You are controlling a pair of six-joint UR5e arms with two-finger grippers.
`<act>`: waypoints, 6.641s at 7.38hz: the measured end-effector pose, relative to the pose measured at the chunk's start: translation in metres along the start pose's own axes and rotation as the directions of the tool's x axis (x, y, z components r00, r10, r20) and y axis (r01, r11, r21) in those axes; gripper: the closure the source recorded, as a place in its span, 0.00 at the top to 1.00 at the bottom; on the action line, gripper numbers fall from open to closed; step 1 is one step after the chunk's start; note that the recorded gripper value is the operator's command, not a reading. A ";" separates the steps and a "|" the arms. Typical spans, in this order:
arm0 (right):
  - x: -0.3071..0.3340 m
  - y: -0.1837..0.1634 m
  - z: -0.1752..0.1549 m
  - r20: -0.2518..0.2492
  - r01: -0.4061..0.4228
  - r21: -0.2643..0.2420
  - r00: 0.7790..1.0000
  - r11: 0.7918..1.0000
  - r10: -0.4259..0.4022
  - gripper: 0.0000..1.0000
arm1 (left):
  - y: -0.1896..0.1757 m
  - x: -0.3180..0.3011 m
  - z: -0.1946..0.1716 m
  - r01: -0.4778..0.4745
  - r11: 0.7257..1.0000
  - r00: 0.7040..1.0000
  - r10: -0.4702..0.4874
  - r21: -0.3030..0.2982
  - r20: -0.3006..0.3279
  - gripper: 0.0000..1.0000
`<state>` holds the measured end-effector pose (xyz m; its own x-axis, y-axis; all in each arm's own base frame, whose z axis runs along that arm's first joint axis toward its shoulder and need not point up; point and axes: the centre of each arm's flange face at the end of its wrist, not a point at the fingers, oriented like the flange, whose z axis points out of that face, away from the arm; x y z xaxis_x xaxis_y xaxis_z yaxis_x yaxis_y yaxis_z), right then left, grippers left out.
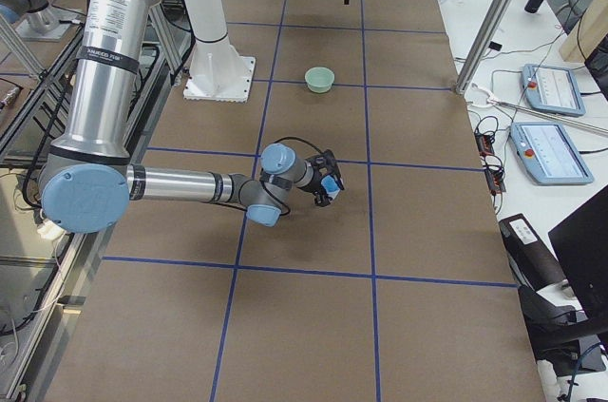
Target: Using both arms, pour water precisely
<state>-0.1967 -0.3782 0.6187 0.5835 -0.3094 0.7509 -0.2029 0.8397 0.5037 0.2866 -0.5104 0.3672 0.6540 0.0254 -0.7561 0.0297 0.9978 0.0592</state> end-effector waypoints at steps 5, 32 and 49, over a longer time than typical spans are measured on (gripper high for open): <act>0.043 0.027 -0.006 -0.010 -0.010 0.011 1.000 1.000 0.010 0.34 | 0.000 0.001 0.000 -0.001 1.000 1.000 0.001 0.001 0.000 1.00; 0.141 -0.110 -0.081 -0.058 -0.026 -0.150 0.998 0.988 0.018 1.00 | 0.087 0.315 0.114 0.115 0.986 0.992 -0.120 -0.119 -0.038 0.65; 0.113 -0.210 -0.079 -0.146 -0.028 -0.320 0.989 0.947 -0.020 1.00 | 0.007 -0.050 0.015 -0.148 0.985 0.988 0.142 -0.092 -0.062 0.00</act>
<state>-0.0261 -0.5538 0.5641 0.6962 -0.2575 0.6700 0.0433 0.9468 0.3189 0.2658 -0.5053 0.4149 0.6034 0.1707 -0.7790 -0.1371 0.9845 0.1096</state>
